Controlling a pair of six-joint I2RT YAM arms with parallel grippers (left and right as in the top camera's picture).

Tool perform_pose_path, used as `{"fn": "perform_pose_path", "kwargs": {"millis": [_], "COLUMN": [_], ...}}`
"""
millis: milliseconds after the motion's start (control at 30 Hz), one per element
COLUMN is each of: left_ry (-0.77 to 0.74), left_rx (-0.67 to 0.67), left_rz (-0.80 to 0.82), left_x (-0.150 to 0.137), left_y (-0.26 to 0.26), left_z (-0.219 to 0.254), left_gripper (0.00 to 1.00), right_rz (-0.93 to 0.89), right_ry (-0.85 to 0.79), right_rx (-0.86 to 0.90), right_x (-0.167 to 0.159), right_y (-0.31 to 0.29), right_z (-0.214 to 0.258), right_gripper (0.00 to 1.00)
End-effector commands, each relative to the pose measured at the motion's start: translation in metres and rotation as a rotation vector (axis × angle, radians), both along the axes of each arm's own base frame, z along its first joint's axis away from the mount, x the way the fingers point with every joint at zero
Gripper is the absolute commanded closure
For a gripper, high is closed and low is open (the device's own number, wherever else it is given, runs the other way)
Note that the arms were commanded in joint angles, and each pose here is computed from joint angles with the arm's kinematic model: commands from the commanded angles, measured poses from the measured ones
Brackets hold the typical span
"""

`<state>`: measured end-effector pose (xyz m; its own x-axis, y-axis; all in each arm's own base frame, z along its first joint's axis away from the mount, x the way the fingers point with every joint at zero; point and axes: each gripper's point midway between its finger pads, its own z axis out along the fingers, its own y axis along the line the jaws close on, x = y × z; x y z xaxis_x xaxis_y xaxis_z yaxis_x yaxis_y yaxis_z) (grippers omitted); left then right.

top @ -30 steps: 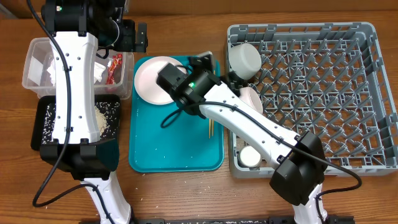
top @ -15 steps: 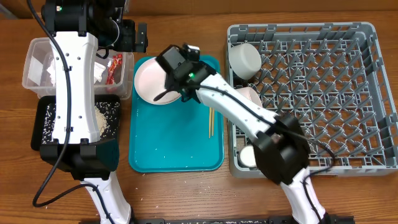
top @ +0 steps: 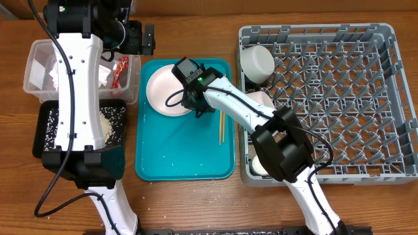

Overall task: Sort waste into correct bins and load items into the dishwasher
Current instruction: 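Reach the right gripper to the white plate and grasp its rim, then lift the white plate and stand it upright in the dish rack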

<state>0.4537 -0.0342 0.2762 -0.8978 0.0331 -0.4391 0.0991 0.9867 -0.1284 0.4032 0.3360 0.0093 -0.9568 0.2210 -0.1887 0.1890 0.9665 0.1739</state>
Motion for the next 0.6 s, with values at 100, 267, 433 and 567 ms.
{"fn": "perform_pose_path", "kwargs": {"millis": [100, 267, 433, 567], "left_ry": [-0.025, -0.025, -0.025, -0.025], "left_rx": [0.002, 0.002, 0.002, 0.002], "left_rz": [0.004, 0.004, 0.004, 0.004], "left_x": [0.001, 0.001, 0.001, 0.001], "left_y": [-0.001, -0.001, -0.001, -0.001], "left_z": [0.008, 0.008, 0.008, 0.008], "left_gripper": [0.0, 0.0, 0.0, 0.0], "right_rz": [0.038, 0.068, 0.056, 0.001], "right_ry": [0.13, -0.043, -0.255, -0.379], "right_rx": [0.005, -0.163, -0.419, -0.604], "right_x": [-0.029, 0.006, 0.016, 0.012], "right_y": [0.001, -0.037, -0.096, -0.141], "right_z": [-0.007, 0.083, 0.189, 0.246], "right_gripper": [0.96, 0.96, 0.96, 0.96]}}
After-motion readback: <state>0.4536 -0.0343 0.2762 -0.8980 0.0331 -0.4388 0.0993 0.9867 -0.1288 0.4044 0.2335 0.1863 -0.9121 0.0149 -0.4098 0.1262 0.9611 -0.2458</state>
